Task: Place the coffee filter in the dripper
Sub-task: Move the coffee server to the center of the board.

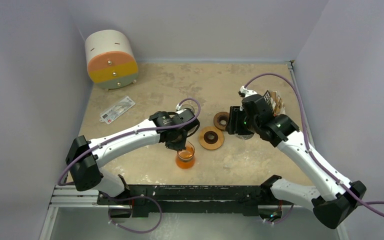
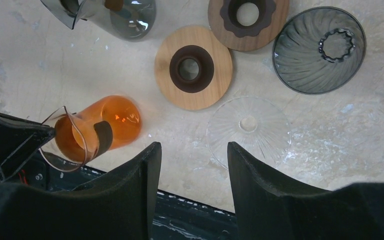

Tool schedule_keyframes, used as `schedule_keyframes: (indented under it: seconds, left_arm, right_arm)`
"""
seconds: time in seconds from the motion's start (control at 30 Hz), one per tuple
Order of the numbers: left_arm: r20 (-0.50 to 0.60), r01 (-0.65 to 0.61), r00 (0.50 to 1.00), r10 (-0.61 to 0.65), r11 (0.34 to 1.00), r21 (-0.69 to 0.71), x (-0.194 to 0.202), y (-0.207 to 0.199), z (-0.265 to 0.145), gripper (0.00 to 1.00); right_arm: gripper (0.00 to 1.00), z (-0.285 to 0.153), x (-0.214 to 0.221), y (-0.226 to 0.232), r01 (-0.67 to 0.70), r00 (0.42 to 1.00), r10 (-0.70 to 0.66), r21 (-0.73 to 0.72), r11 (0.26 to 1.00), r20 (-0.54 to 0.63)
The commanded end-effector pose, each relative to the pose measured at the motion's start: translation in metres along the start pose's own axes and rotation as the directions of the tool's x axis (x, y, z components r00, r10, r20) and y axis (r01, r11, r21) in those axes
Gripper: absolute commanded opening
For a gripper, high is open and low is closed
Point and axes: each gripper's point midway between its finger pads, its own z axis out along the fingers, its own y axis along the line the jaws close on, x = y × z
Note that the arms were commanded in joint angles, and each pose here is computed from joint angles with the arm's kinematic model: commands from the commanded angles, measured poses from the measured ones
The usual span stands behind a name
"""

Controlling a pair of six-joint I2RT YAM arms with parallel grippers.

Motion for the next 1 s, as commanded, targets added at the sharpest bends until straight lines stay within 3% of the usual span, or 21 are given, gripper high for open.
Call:
schedule_keyframes:
  seconds: [0.0,0.27,0.63,0.77,0.97]
  left_arm:
    - [0.037,0.019,0.999,-0.02,1.0,0.013,-0.011,-0.007,-0.009,0.0]
    - [0.026,0.014,1.0,-0.014,1.0,-0.003,-0.007,-0.004,-0.007,0.0]
    - [0.072,0.016,0.997,-0.016,1.0,0.001,-0.014,0.001,-0.019,0.35]
    - [0.119,0.017,0.993,-0.018,1.0,0.01,-0.021,0.005,-0.033,0.43]
    - [0.195,0.028,0.98,-0.031,0.999,0.021,-0.031,0.014,-0.054,0.47]
  right_arm:
    - [0.54,0.003,-0.021,0.014,0.001,0.998,-0.001,-0.003,1.0,0.06]
    - [0.54,0.026,-0.02,0.024,0.024,0.999,-0.025,0.016,1.0,0.027]
    - [0.54,0.063,-0.009,0.043,0.017,0.999,-0.018,-0.025,1.0,-0.046]
    - [0.54,0.079,-0.002,0.051,-0.01,0.997,0.006,-0.054,0.999,-0.081]
    - [0.54,0.102,0.008,0.058,-0.014,0.991,0.004,-0.074,0.997,-0.131]
